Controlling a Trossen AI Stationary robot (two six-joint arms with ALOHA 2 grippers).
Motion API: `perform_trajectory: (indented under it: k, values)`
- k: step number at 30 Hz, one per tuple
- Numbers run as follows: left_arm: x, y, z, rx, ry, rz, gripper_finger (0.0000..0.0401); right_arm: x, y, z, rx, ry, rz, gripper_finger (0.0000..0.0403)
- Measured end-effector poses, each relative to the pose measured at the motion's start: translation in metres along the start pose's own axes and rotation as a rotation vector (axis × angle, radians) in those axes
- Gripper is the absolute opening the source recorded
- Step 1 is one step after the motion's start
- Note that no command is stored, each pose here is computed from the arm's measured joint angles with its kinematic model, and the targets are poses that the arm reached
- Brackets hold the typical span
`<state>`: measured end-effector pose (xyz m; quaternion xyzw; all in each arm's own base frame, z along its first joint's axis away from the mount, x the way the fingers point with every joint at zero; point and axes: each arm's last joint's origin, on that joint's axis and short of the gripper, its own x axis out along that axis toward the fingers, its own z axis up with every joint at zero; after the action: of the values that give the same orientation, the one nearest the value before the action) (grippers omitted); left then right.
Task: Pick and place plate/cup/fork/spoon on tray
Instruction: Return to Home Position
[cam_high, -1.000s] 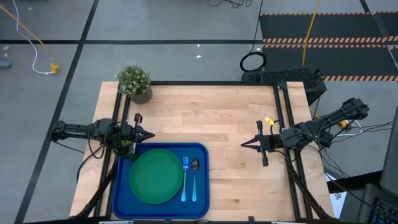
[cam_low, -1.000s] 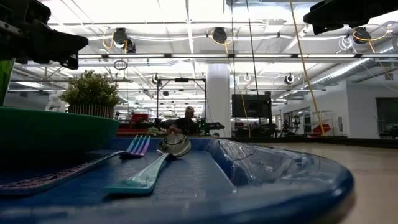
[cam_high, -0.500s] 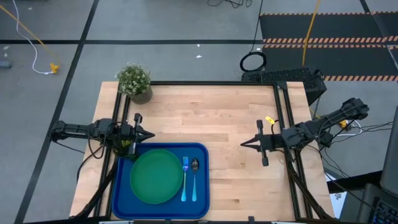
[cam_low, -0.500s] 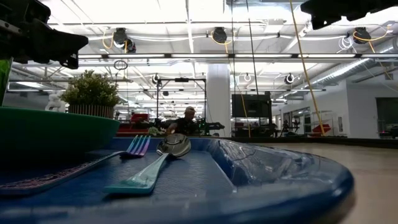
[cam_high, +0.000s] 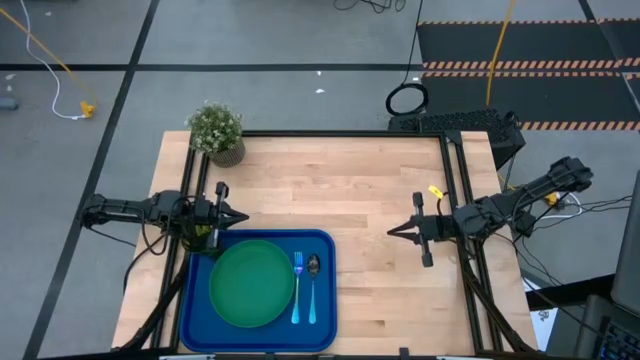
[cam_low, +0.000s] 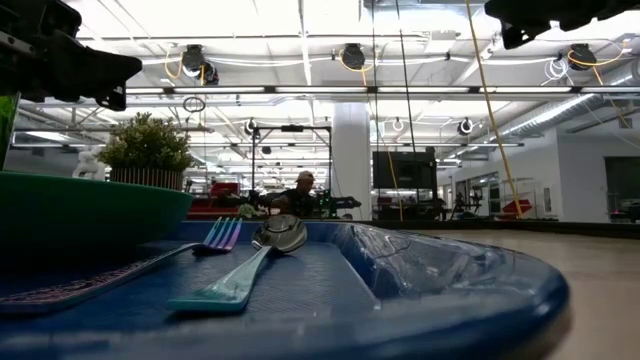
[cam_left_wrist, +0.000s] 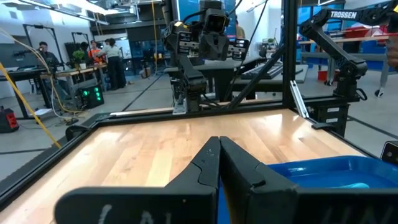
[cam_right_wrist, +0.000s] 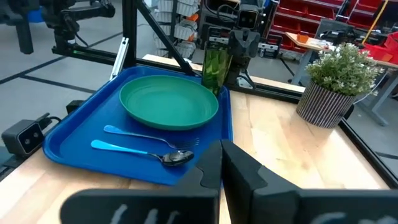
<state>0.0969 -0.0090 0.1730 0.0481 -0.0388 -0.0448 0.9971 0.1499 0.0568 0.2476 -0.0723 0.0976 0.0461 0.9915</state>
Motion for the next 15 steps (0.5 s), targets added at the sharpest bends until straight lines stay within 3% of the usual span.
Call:
perform_trajectory:
  k: [5,10,15]
  values:
    - [0.000,0.000,0.000,0.000,0.000,0.000,0.0008,0.000,0.001,-0.005,-0.008,-0.015,0.003,0.0000]
    - [0.000,0.000,0.000,0.000,0.000,0.000,0.0008,-0.002,0.002,-0.031,-0.042,-0.090,0.001,0.0000]
    - [0.000,0.000,0.000,0.000,-0.001,0.000,0.0008,-0.009,0.003,-0.059,-0.060,-0.171,0.078,0.0000]
